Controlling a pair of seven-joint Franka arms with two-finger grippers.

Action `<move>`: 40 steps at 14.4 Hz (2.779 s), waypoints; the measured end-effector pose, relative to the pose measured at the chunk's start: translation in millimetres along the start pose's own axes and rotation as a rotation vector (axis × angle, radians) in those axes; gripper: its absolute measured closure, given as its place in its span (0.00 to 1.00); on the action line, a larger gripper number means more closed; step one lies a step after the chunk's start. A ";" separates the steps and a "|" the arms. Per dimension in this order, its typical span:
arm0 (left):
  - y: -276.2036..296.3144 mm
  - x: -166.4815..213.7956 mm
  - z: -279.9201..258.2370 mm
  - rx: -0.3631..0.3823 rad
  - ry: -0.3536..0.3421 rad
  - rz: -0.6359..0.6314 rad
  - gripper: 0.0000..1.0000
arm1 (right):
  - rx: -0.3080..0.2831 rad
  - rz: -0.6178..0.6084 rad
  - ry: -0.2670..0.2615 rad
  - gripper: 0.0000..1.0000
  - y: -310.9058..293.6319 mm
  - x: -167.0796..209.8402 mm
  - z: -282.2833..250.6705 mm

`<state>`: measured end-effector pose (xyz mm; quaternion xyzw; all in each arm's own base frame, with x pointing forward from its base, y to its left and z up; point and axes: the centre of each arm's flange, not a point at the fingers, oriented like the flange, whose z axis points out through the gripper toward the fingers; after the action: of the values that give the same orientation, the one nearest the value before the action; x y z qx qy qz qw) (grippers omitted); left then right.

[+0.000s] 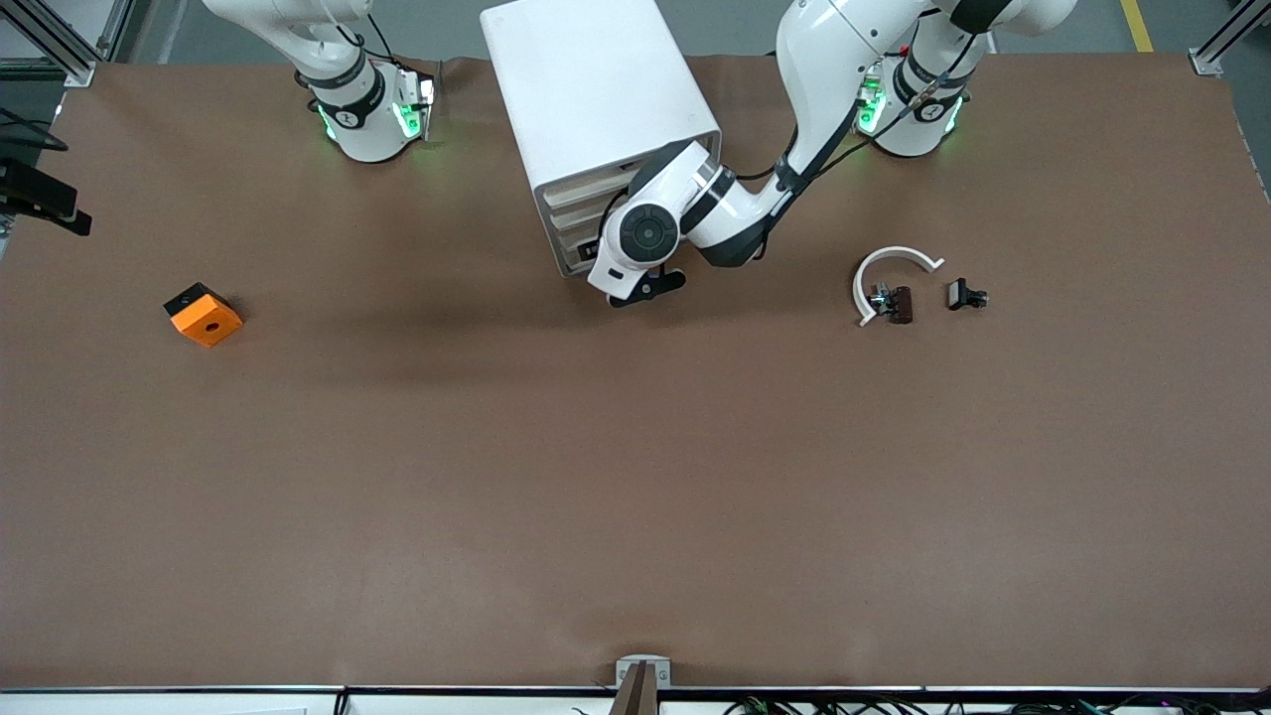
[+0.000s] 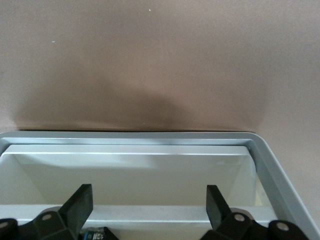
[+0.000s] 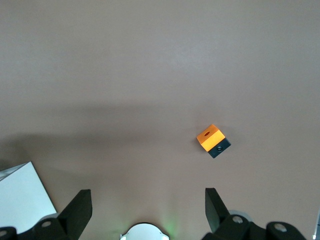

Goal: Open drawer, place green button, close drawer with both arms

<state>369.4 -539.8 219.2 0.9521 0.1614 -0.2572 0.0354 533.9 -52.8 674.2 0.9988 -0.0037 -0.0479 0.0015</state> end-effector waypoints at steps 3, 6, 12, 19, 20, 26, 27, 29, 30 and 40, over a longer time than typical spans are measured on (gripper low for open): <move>1.0 5.8 -11.8 -0.020 0.006 -0.007 0.00 | 0.009 0.023 0.006 0.00 -2.5 -8.1 -3.1; -3.4 25.6 -45.5 -0.061 0.036 -0.026 0.00 | 0.010 0.020 0.032 0.00 -5.2 -14.8 -0.1; -41.9 88.8 -152.6 -0.058 0.148 -0.058 0.00 | 0.012 -0.006 0.056 0.00 -2.9 -30.6 0.5; -89.4 137.6 -241.2 -0.077 0.302 -0.076 0.00 | 0.018 0.035 0.055 0.00 10.7 -31.8 2.1; -98.5 141.8 -253.8 -0.082 0.316 -0.078 0.00 | 0.019 0.040 0.056 0.00 10.6 -32.1 1.7; -168.5 151.2 -329.1 0.005 0.386 0.061 0.00 | 0.020 0.044 0.058 0.00 10.3 -33.4 0.3; -184.6 153.9 -343.6 0.011 0.391 0.089 0.00 | 0.020 0.044 0.058 0.00 10.3 -33.4 0.3; -207.4 152.7 -360.7 0.036 0.382 0.133 0.00 | 0.020 0.045 0.058 0.00 10.3 -33.4 0.4; -214.6 151.3 -365.7 0.045 0.380 0.152 0.00 | 0.020 0.045 0.058 0.00 10.4 -33.4 0.4; -327.1 150.2 -414.7 0.110 0.359 0.350 0.00 | 0.021 0.053 0.056 0.00 13.3 -33.8 0.6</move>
<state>583.7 -124.8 507.8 0.9965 -0.0162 -0.0822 -0.0016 500.1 -65.8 676.9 0.9993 -0.0307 -0.0195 -0.0074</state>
